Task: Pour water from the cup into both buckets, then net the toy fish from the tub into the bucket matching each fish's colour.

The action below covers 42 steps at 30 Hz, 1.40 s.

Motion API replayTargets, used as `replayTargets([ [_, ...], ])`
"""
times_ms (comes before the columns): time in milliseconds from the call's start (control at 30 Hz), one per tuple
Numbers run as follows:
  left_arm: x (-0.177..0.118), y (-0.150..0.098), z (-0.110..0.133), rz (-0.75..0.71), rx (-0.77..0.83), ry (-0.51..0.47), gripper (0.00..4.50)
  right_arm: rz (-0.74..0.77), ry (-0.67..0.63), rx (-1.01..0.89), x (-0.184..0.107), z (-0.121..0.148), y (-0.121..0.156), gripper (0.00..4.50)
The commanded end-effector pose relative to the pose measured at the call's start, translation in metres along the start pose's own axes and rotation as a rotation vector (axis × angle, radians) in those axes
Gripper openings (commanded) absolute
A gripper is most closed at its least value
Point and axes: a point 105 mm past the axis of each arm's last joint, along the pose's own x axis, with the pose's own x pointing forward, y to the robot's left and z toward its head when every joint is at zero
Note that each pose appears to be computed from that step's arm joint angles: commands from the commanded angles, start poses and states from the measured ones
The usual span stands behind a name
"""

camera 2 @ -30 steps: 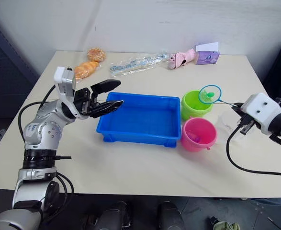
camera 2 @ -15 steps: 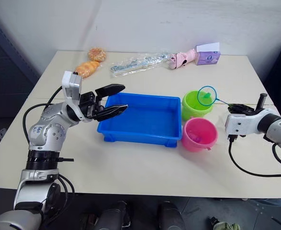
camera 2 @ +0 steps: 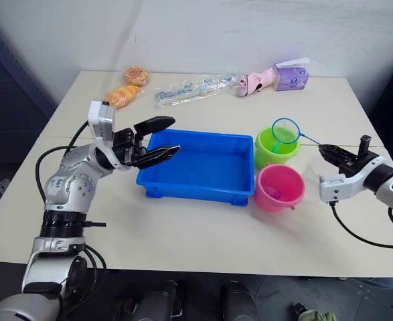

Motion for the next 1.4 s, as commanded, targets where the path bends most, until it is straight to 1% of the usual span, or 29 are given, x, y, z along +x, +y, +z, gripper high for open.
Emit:
replayTargets([
  [33,0.0,0.0,0.008,-0.004,0.041,-0.018,4.46,-0.071,0.064,-0.035,-0.004,-0.019,-0.019,0.0],
  [133,0.0,0.001,0.008,-0.008,0.044,-0.012,4.46,-0.108,0.047,0.02,0.0,-0.014,-0.025,0.0],
  [200,-0.004,0.002,0.009,-0.006,0.049,0.003,4.46,-0.174,0.035,0.182,0.001,-0.01,-0.035,0.0],
  [267,-0.013,0.004,0.009,0.001,0.04,0.025,4.46,-0.217,-0.034,0.386,0.003,0.003,-0.05,0.0],
  [333,-0.023,0.002,0.006,-0.003,0.008,0.052,4.46,-0.227,-0.145,0.609,0.004,0.021,-0.061,0.0],
  [367,-0.03,0.0,0.003,-0.013,0.0,0.077,4.46,-0.221,-0.224,0.766,0.005,0.036,-0.067,0.0],
  [400,-0.038,-0.002,0.001,-0.025,-0.005,0.103,4.46,-0.179,-0.309,0.889,0.004,0.053,-0.071,0.0],
  [433,-0.044,-0.007,-0.001,-0.051,0.004,0.139,4.46,-0.097,-0.384,0.989,0.004,0.072,-0.07,0.0],
  [467,-0.049,-0.01,-0.003,-0.072,0.011,0.17,4.46,-0.022,-0.441,1.053,0.002,0.088,-0.069,0.0],
  [533,-0.061,-0.017,-0.005,-0.112,0.047,0.226,4.46,0.099,-0.546,1.131,-0.002,0.119,-0.07,0.0],
  [600,-0.073,-0.023,-0.001,-0.135,0.067,0.27,4.46,0.156,-0.632,1.205,-0.005,0.144,-0.077,0.0],
  [667,-0.084,-0.029,0.002,-0.148,0.065,0.306,4.46,0.211,-0.689,1.229,-0.008,0.163,-0.08,0.0],
  [700,-0.093,-0.034,0.001,-0.163,0.058,0.341,4.46,0.261,-0.72,1.245,-0.01,0.176,-0.079,0.0],
  [767,-0.111,-0.044,-0.004,-0.194,0.043,0.42,4.46,0.348,-0.777,1.27,-0.015,0.199,-0.074,0.0],
  [833,-0.126,-0.053,-0.01,-0.218,0.029,0.483,4.46,0.404,-0.799,1.282,-0.015,0.219,-0.065,0.0],
  [933,-0.145,-0.066,-0.023,-0.253,-0.004,0.566,4.46,0.504,-0.774,1.281,-0.011,0.242,-0.037,0.0],
  [1000,-0.153,-0.075,-0.032,-0.269,-0.037,0.604,4.46,0.552,-0.761,1.202,-0.007,0.253,-0.015,0.0],
  [1067,-0.154,-0.081,-0.035,-0.264,-0.057,0.604,4.46,0.605,-0.781,1.185,-0.005,0.265,0.001,0.0],
  [1167,-0.15,-0.085,-0.038,-0.254,-0.062,0.592,4.46,0.645,-0.78,1.173,0.008,0.278,0.02,0.0],
  [1333,-0.143,-0.089,-0.038,-0.27,-0.064,0.58,4.46,0.66,-0.77,1.15,0.033,0.279,0.041,0.0],
  [1400,-0.141,-0.089,-0.038,-0.278,-0.062,0.584,4.46,0.644,-0.76,1.201,0.043,0.274,0.041,0.0],
])
